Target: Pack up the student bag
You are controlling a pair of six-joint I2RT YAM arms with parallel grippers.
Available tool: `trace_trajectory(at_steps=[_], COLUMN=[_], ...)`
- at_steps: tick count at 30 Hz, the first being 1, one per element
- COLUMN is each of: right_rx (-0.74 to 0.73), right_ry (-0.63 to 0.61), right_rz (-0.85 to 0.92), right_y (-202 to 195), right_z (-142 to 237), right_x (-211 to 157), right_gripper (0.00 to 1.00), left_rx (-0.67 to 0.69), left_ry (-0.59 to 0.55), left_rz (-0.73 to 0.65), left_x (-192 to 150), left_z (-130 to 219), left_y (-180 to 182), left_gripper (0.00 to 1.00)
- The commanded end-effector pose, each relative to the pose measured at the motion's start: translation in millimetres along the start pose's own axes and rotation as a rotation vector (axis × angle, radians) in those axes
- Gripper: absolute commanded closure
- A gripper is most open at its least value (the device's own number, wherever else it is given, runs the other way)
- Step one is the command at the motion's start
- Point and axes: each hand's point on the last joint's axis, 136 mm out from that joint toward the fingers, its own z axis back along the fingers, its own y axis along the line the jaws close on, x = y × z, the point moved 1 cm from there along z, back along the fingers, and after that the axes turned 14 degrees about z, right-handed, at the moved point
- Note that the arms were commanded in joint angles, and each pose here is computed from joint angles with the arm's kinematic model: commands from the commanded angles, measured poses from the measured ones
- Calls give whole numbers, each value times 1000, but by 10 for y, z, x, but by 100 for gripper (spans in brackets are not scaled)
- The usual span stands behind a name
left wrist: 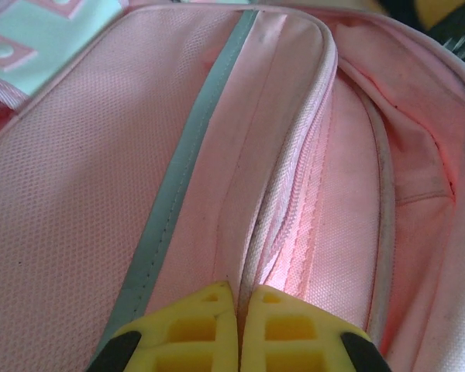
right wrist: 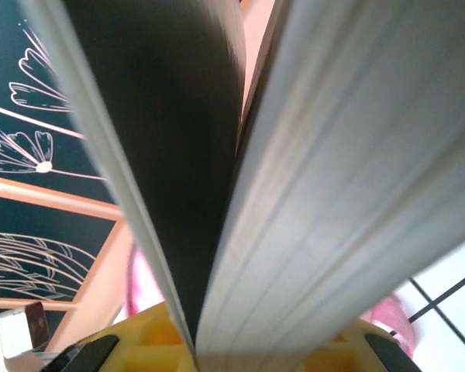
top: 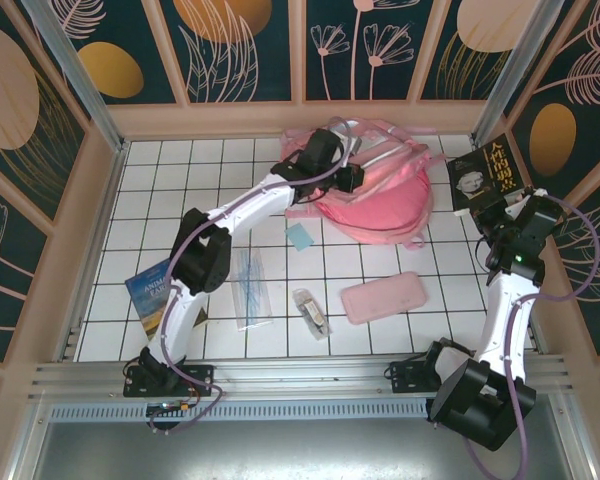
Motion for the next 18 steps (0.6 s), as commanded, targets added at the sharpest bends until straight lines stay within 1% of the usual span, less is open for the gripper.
trace_trajectory(at_steps=[1, 5, 9, 12, 15, 18], right_rx=[142, 247, 319, 423, 467, 505], right_ry=[-54, 9, 88, 125, 148, 177], right_rz=[44, -14, -68, -81, -76, -84], right_y=[265, 324, 439, 700, 892, 1018], right_z=[52, -65, -255, -425, -647, -902], right_x=[108, -141, -488, -711, -842, -947], right_gripper=[100, 100, 100, 100, 100, 100], left_rx=[-156, -191, -220, -252, -272, -278], left_ry=[-149, -184, -189, -177, -169, -190], left_rz=[71, 95, 120, 134, 149, 154], left_x=[510, 622, 639, 614, 573, 577], left_z=[345, 422, 422, 450, 514, 621], left_y=[-441, -545, -582, -625, -656, -679], left_gripper=[100, 100, 100, 100, 100, 100])
